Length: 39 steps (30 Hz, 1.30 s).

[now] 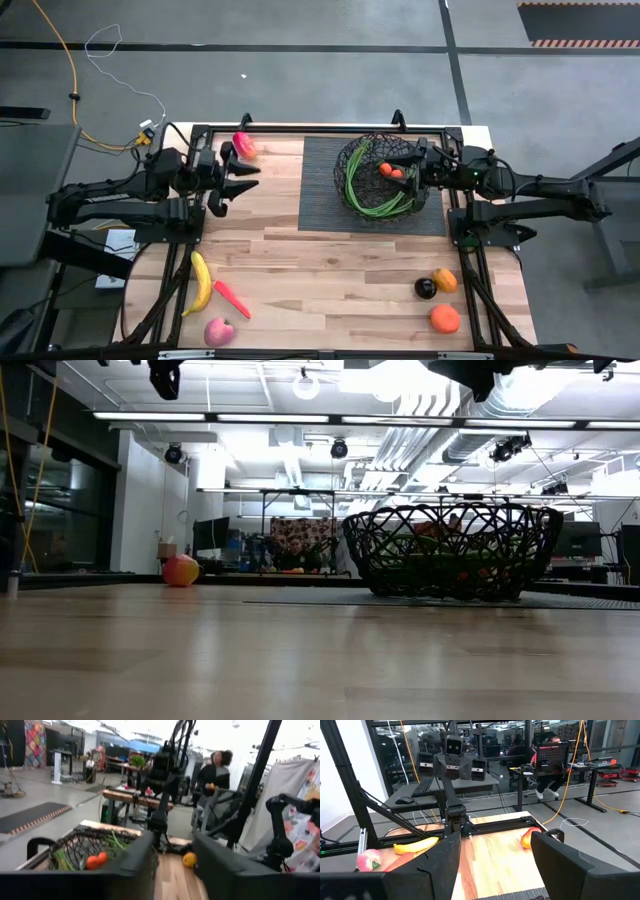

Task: Build produce basket
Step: Put the mangosteen into the wire basket

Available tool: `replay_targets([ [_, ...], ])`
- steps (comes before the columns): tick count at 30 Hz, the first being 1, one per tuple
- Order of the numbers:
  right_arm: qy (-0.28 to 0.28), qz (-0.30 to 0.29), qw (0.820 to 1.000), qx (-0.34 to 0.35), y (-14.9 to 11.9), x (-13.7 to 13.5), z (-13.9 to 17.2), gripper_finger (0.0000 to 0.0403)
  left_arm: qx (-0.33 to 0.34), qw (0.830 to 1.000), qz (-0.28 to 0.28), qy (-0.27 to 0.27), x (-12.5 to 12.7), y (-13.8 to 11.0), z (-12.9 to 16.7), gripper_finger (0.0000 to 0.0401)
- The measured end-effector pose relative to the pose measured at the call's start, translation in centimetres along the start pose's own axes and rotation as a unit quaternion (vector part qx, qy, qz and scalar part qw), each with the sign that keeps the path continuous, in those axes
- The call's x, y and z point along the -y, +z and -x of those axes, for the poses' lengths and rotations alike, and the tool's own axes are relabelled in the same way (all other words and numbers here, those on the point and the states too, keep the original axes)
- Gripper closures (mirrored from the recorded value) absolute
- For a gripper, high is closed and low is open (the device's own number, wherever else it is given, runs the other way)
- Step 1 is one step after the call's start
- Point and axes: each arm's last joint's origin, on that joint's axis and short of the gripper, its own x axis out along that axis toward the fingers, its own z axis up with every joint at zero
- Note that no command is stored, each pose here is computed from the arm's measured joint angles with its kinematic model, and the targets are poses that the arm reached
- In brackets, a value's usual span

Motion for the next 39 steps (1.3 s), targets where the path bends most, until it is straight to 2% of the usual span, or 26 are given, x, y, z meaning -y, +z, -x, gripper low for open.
replay_targets([
  [2, 0.000, 0.000, 1.000, 0.000, 0.0, 0.0, 0.0, 0.0169, -0.010, 1.000, 0.000, 0.000, 0.1, -0.2, 0.0, 0.0357],
  [3, 0.000, 0.000, 1.000, 0.000, 0.0, 0.0, 0.0, 0.0169, -0.013, 1.000, -0.001, -0.001, 0.2, -0.3, 0.0, 0.0378],
  [10, 0.000, 0.007, 1.000, -0.002, 0.0, 0.0, 0.0, 0.0169, -0.016, 1.000, 0.000, 0.007, 0.3, -0.4, -0.1, 0.0398],
  [12, -0.001, -0.006, 1.000, -0.016, -0.1, 0.0, 0.0, 0.0169, -0.014, 1.000, -0.004, 0.015, 0.3, -0.4, 0.0, 0.0399],
  [14, -0.009, -0.029, 0.998, -0.057, 0.4, 0.0, 0.0, 0.0169, -0.010, 1.000, -0.009, 0.018, 0.3, -0.3, 0.0, 0.0400],
  [16, -0.015, -0.050, 0.989, -0.137, 0.7, -0.2, 0.3, 0.0169, -0.008, 1.000, -0.010, 0.019, 0.3, -0.3, 0.0, 0.0401],
  [19, -0.011, -0.086, 0.962, -0.261, 1.1, -1.0, 0.6, 0.0169, -0.008, 1.000, -0.010, 0.019, 0.3, -0.3, 0.0, 0.0401],
  [22, 0.015, -0.149, 0.917, -0.369, 1.5, -2.3, 1.2, 0.0169, -0.016, 1.000, 0.000, 0.021, 0.2, -0.4, 0.0, 0.0401],
  [25, 0.035, -0.217, 0.842, -0.493, 0.8, -4.4, 1.8, 0.0169, -0.043, 0.999, 0.007, 0.026, 0.1, -1.0, 0.0, 0.0401],
  [29, 0.041, -0.260, 0.741, -0.618, -1.0, -7.8, 2.8, 0.0169, -0.076, 0.996, 0.010, 0.041, -0.1, -1.6, 0.0, 0.0401],
  [33, -0.042, -0.318, 0.656, -0.683, -3.8, -11.1, 3.7, 0.0169, -0.079, 0.996, 0.014, 0.043, -0.1, -1.7, 0.0, 0.0401],
  [37, -0.141, -0.388, 0.588, -0.695, -6.7, -14.0, 4.3, 0.0169, -0.079, 0.996, 0.014, 0.043, -0.1, -1.7, 0.0, 0.0401],
  [39, -0.182, -0.419, 0.560, -0.691, -8.1, -15.0, 4.3, 0.0169, -0.079, 0.996, 0.014, 0.043, -0.1, -1.7, 0.0, 0.0401],
])
